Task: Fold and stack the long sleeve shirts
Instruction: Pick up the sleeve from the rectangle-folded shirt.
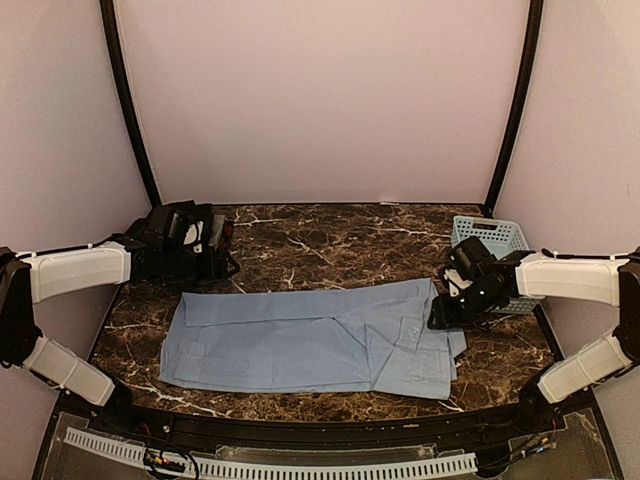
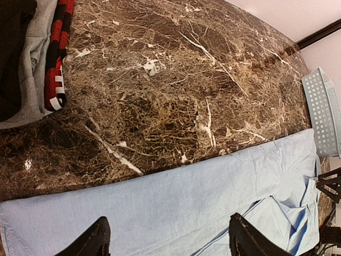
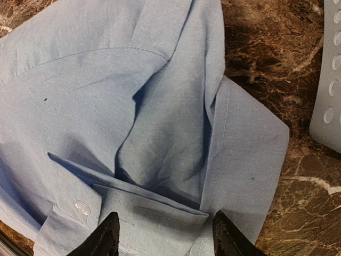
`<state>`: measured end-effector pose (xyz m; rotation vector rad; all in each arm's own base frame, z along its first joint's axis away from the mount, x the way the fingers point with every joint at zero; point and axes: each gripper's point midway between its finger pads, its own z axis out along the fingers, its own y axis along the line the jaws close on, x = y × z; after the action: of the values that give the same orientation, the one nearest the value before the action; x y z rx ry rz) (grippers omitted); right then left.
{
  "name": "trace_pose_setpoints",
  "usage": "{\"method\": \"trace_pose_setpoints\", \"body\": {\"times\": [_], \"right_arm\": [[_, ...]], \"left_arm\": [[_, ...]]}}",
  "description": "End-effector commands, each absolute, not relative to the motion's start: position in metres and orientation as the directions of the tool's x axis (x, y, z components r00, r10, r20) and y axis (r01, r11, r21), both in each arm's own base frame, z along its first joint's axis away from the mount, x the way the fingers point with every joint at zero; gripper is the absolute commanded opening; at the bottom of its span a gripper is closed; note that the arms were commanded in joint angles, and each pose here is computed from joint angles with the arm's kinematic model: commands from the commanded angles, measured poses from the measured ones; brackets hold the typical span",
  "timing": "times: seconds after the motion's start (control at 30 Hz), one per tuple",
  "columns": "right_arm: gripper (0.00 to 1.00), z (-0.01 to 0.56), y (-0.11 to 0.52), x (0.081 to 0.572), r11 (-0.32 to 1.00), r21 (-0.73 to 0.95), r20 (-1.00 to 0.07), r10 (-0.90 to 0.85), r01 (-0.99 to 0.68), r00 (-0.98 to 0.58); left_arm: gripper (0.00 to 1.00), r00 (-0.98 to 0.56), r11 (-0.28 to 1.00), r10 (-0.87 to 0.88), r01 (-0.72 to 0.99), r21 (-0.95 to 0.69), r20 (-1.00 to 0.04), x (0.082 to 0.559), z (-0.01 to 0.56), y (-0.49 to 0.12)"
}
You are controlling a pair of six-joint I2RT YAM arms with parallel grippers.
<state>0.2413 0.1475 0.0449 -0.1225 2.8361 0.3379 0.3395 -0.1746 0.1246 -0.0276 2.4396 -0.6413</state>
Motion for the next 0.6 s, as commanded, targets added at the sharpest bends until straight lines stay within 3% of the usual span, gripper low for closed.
{"method": "trace_pose_setpoints", "body": {"times": [0.0,0.3,0.57], "right_arm": [[0.54,0.038,0.148,0.239,0.969,0.222,-0.287,-0.040,-0.107,-0.957],[0.36,0.033,0.155,0.232,0.954,0.277,-0.283,-0.029,-0.111,-0.959],[0.06,0.048,0.157,0.235,0.945,0.301,-0.326,-0.022,-0.126,-0.945]], "left_arm": [[0.75,-0.800,0.870,-0.168,0.154,-0.468,-0.576,0.344,0.135,-0.182],[0.75,-0.802,0.871,-0.167,0.153,-0.468,-0.574,0.342,0.135,-0.182],[0.78,-0.799,0.882,-0.173,0.134,-0.452,-0.575,0.343,0.134,-0.178]]}}
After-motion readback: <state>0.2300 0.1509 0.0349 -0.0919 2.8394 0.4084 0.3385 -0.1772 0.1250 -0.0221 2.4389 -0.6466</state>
